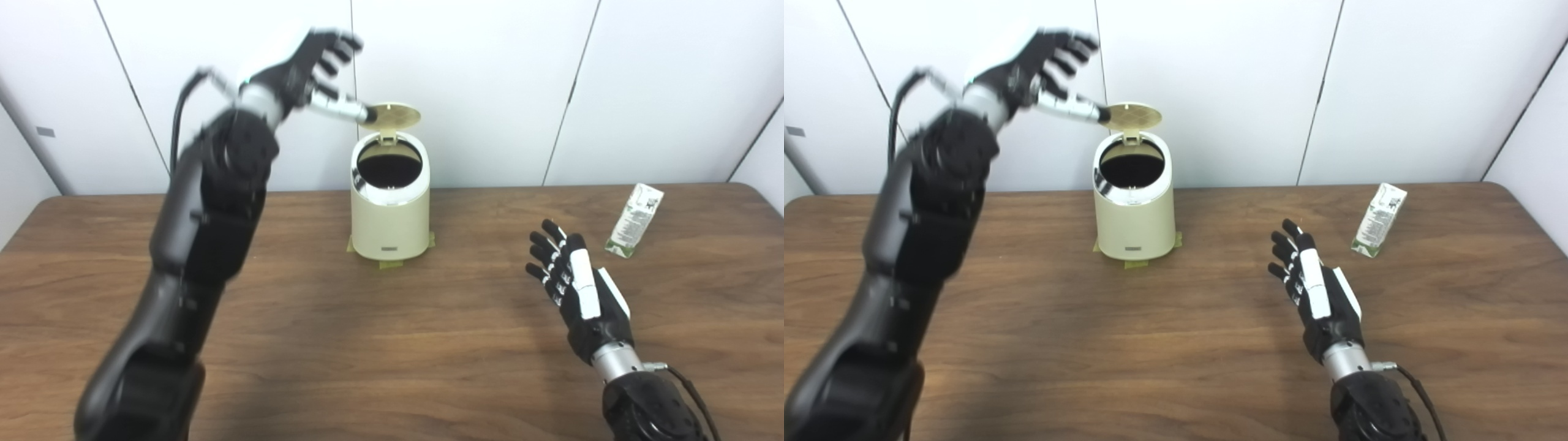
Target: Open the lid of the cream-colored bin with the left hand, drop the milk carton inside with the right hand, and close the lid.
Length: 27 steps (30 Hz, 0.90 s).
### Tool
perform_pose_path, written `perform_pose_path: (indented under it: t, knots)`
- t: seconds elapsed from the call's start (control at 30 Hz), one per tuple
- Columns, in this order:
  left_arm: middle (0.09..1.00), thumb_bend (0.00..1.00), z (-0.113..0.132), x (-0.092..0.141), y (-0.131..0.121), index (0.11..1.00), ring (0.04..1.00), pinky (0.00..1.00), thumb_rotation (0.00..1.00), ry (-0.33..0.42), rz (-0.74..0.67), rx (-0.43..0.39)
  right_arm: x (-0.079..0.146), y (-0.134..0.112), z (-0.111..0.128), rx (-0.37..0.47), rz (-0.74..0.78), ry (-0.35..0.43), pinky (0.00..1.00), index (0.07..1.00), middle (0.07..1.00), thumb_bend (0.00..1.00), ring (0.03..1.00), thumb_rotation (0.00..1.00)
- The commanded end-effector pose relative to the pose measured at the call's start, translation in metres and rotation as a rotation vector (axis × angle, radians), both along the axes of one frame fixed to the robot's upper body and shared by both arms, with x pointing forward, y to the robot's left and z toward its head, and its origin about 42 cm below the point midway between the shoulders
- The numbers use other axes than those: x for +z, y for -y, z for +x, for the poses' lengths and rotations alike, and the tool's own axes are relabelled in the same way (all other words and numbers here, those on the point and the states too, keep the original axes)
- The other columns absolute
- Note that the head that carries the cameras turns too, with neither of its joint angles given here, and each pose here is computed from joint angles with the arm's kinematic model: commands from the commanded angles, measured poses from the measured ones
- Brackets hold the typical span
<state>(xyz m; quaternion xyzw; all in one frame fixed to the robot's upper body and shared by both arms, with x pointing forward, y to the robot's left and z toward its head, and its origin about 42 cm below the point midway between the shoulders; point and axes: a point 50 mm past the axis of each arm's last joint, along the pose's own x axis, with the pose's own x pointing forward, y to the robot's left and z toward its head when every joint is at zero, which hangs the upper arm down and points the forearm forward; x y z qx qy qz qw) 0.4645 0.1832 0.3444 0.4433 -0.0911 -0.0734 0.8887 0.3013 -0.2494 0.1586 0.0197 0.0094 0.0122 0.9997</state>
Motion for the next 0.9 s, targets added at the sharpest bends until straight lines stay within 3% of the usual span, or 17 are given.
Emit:
perform_pose_path:
  t: [0.0,0.07,0.1,0.13,0.17,0.23,0.33,0.6,0.67,0.87]
  knots:
    - [0.794,0.62,-0.012,0.013,0.003,0.805,0.742,0.61,0.19,0.087,-0.087,0.003,0.020,-0.001,0.009,0.012,-0.015,0.078,0.86,0.922,0.918,0.71,0.924,0.75]
    - [0.797,0.51,-0.023,-0.004,0.001,0.809,0.751,0.63,0.31,0.069,-0.163,0.010,0.023,0.000,0.010,0.011,-0.021,0.085,0.84,0.915,0.909,0.68,0.910,0.59]
    - [0.809,0.46,-0.030,-0.014,0.001,0.824,0.765,0.65,0.42,0.052,-0.200,0.008,0.025,0.001,0.010,0.010,-0.043,0.093,0.83,0.911,0.905,0.69,0.904,0.50]
    - [0.827,0.43,-0.035,-0.024,0.000,0.850,0.796,0.71,0.66,0.040,-0.237,0.008,0.027,0.002,0.011,0.008,-0.083,0.103,0.81,0.902,0.893,0.72,0.890,0.38]
    - [0.831,0.42,-0.040,-0.034,0.000,0.860,0.800,0.72,0.78,0.032,-0.280,0.014,0.028,0.004,0.011,0.007,-0.114,0.112,0.81,0.895,0.885,0.74,0.876,0.32]
    - [0.852,0.44,-0.049,-0.051,0.000,0.890,0.799,0.72,0.91,0.022,-0.374,0.027,0.030,0.006,0.011,0.008,-0.147,0.129,0.82,0.887,0.882,0.78,0.861,0.21]
    - [0.896,0.48,-0.067,-0.071,0.002,0.946,0.821,0.71,0.98,0.024,-0.464,0.054,0.033,0.009,0.010,0.005,-0.183,0.141,0.81,0.873,0.882,0.79,0.845,0.13]
    - [0.947,0.55,-0.103,-0.105,0.003,0.990,0.906,0.85,1.00,0.012,-0.613,0.123,0.032,0.030,0.008,-0.083,-0.160,0.150,0.81,0.860,0.894,0.81,0.865,0.10]
    - [0.945,0.56,-0.111,-0.112,0.001,0.990,0.923,0.93,1.00,0.005,-0.617,0.124,0.033,0.035,0.007,-0.116,-0.172,0.160,0.82,0.850,0.884,0.80,0.860,0.10]
    - [0.942,0.57,-0.122,-0.125,-0.010,0.987,0.943,0.98,1.00,-0.050,-0.632,0.135,0.050,0.037,-0.008,-0.231,-0.189,0.182,0.73,0.800,0.832,0.84,0.790,0.15]
